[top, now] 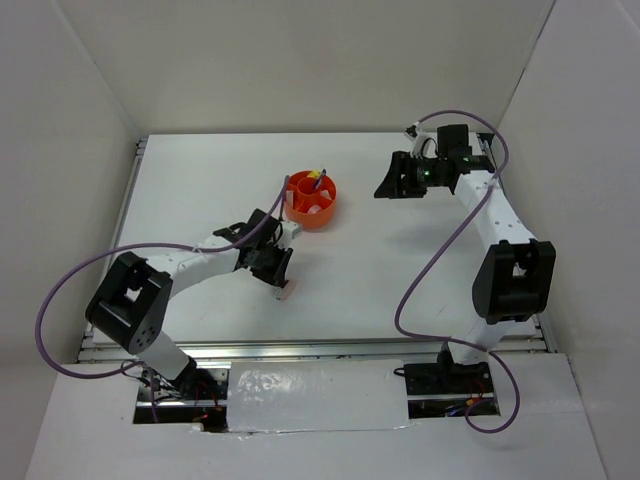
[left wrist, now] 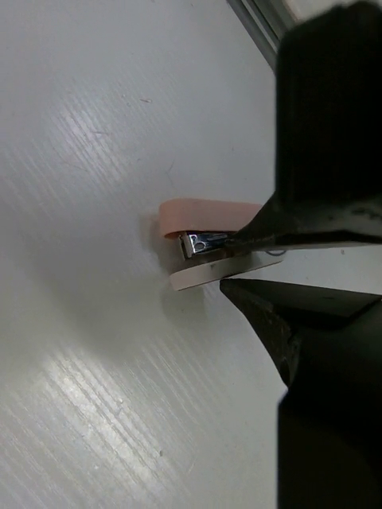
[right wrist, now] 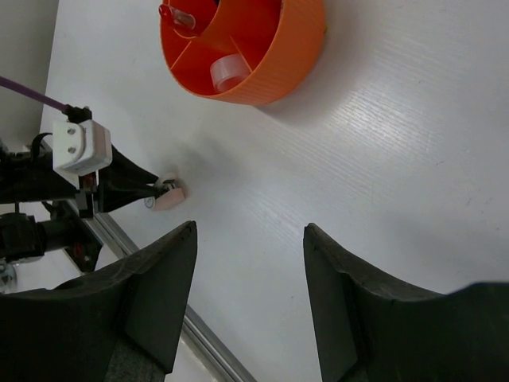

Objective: Sort the stationery into containers
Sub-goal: Pick up the stapler from the center of the board.

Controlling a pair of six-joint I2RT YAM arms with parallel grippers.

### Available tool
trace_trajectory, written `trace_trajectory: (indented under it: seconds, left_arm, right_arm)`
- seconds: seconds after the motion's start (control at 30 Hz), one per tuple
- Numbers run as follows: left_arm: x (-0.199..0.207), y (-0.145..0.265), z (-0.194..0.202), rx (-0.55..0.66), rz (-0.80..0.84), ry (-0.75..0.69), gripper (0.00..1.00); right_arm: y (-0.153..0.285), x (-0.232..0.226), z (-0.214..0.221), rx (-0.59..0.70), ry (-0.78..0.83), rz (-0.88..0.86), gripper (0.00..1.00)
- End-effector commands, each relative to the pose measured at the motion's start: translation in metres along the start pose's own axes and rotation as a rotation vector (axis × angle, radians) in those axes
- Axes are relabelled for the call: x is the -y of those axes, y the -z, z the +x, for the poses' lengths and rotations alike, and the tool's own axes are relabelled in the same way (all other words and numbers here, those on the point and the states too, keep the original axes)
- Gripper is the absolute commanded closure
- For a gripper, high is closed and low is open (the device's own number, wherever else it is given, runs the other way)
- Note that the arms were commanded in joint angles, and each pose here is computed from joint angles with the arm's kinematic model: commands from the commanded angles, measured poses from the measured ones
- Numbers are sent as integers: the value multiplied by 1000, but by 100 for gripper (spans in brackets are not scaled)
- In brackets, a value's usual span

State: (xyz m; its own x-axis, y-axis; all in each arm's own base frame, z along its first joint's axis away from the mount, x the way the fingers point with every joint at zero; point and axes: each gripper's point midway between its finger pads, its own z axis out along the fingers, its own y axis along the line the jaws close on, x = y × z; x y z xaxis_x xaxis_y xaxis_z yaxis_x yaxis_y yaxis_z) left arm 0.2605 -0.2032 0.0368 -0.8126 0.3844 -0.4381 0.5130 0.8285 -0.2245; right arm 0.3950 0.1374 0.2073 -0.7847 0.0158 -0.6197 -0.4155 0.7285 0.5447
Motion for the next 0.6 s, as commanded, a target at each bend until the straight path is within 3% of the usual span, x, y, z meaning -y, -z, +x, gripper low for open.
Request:
trace_trajectory:
  seconds: [0.0,0.07,0.27,0.43,0.5,0.57]
  left_arm:
    - [-5,-1,-1,0,-29,36,69]
    - [-9,0,-6,6,-25,70,73]
    - [-12,12,-24,90,60,171,100]
    - [-19,61,-78,332,25,247,100]
    - [-33,94,-105,451,-75,314,100]
    - [-38,108,-115,485,-168,401,100]
  right_arm:
    - [4,-20,-5,34,44,-42,38]
    - [0,-24,-1,25,44,-49,38]
    - [-5,-39,6,32,50,-85,42]
    - [8,-70,-9,165,48,-184,40]
    - [11,-84,-17,184,51,-205,37]
    - [9,-99,-20,185,59,-237,37]
